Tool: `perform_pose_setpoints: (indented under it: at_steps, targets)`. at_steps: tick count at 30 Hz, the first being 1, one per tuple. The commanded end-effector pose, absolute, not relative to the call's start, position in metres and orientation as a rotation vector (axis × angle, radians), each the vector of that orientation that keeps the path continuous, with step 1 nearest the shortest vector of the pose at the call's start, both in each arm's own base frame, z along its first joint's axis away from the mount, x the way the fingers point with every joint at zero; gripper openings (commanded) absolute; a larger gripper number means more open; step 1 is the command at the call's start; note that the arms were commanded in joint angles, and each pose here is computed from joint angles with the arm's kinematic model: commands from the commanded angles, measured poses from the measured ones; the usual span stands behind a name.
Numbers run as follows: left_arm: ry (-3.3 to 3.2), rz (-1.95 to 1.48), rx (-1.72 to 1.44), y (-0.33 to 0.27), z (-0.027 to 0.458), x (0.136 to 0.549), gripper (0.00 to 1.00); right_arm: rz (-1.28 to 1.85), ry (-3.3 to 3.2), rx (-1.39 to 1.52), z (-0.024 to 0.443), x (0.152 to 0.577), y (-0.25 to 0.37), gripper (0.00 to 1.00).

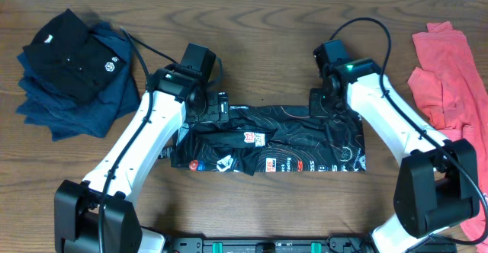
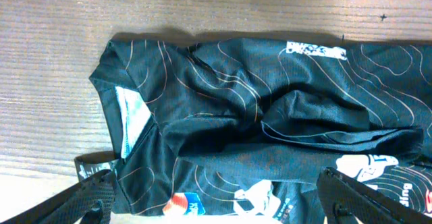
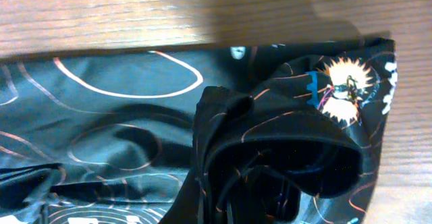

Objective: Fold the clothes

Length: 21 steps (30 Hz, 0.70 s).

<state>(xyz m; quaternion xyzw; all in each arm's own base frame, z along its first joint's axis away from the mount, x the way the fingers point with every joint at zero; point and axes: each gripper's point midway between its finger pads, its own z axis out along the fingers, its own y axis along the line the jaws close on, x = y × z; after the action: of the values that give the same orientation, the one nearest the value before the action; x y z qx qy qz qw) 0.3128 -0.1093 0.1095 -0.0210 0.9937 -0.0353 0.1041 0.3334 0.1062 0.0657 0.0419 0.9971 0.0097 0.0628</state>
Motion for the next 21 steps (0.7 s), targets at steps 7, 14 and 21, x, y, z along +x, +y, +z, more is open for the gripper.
perform_pose_setpoints:
  at_steps: [7,14,21]
  targets:
    - [2.939,-0.075,-0.069,-0.103,0.108,0.312,0.96,0.044,3.025,0.123,0.062,0.329,0.117,0.03]
    - [2.94,-0.074,-0.069,-0.103,0.108,0.312,0.96,0.048,3.038,0.106,0.062,0.325,0.12,0.04]
    - [2.941,-0.074,-0.069,-0.103,0.108,0.312,0.96,0.054,3.04,0.089,0.062,0.323,0.124,0.06]
